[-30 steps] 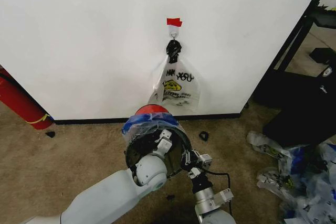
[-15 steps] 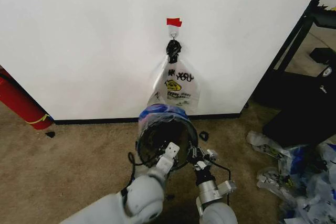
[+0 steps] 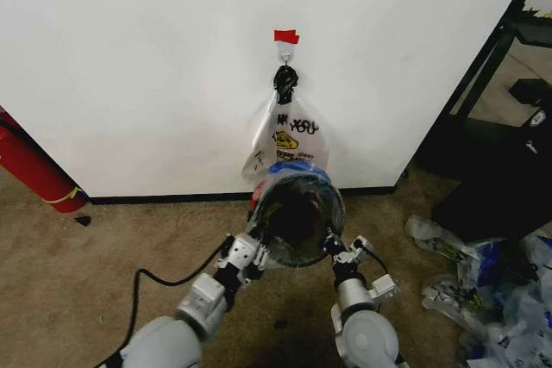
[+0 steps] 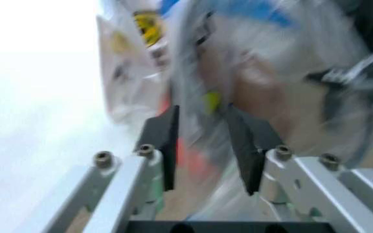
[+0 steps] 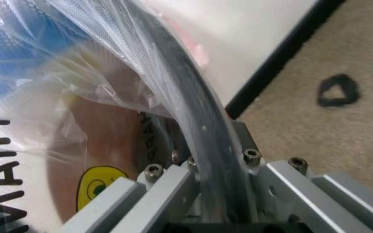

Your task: Pick up the garbage bag from the wall and place it over the trash bin.

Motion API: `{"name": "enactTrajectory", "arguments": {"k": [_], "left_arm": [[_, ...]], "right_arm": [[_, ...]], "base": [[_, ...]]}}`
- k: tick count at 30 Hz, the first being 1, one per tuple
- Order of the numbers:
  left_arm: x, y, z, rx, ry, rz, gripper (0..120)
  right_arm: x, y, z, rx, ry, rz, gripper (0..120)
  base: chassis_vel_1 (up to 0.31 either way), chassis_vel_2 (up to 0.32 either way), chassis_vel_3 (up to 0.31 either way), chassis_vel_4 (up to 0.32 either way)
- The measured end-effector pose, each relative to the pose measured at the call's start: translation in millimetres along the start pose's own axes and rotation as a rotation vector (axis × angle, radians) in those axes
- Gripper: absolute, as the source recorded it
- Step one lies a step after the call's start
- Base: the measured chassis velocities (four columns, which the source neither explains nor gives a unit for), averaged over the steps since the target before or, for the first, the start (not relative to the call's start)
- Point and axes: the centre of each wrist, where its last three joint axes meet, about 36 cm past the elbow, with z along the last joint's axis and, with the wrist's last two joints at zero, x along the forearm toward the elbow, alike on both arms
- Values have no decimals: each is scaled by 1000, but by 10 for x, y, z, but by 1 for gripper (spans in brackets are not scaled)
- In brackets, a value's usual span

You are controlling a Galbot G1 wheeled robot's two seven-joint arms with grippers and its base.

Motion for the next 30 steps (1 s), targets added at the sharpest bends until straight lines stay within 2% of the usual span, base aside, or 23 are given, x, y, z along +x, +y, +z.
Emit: {"name": "enactTrajectory", "arguments": {"k": [3,5,7,11,13,15,21,23,30], "left_arm": [[36,46,116,-48,68,-20,53],[35,44,147,-55,81,-22,54],[23,34,231,-69,111,-25,61],[-89,20,434,-83,176,-51,80],[-107,24,454,-85,183,-56,82],[-195,67,557,-95,208,-84,95],[-288,171,687,-133,224,-129,100],[-332,252,796,-157,237,-147,100],[-478,368,1014,-160,209,-121,100]], "right_arm": [[35,8,-46,-31,4,30,0],[49,14,-50,-34,5,31,0],[85,33,-60,-41,7,28,0],[185,92,-79,-43,8,14,0],[200,101,-82,-42,9,12,0],[283,141,-93,-28,15,3,0],[394,169,-81,4,32,-5,0],[443,200,-72,20,54,-10,0],[558,317,-81,34,118,-14,0]], "base": [[0,0,0,0],[0,0,0,0],[0,0,0,0],[0,0,0,0],[0,0,0,0],[0,0,0,0],[0,0,0,0],[0,0,0,0],[0,0,0,0]]}}
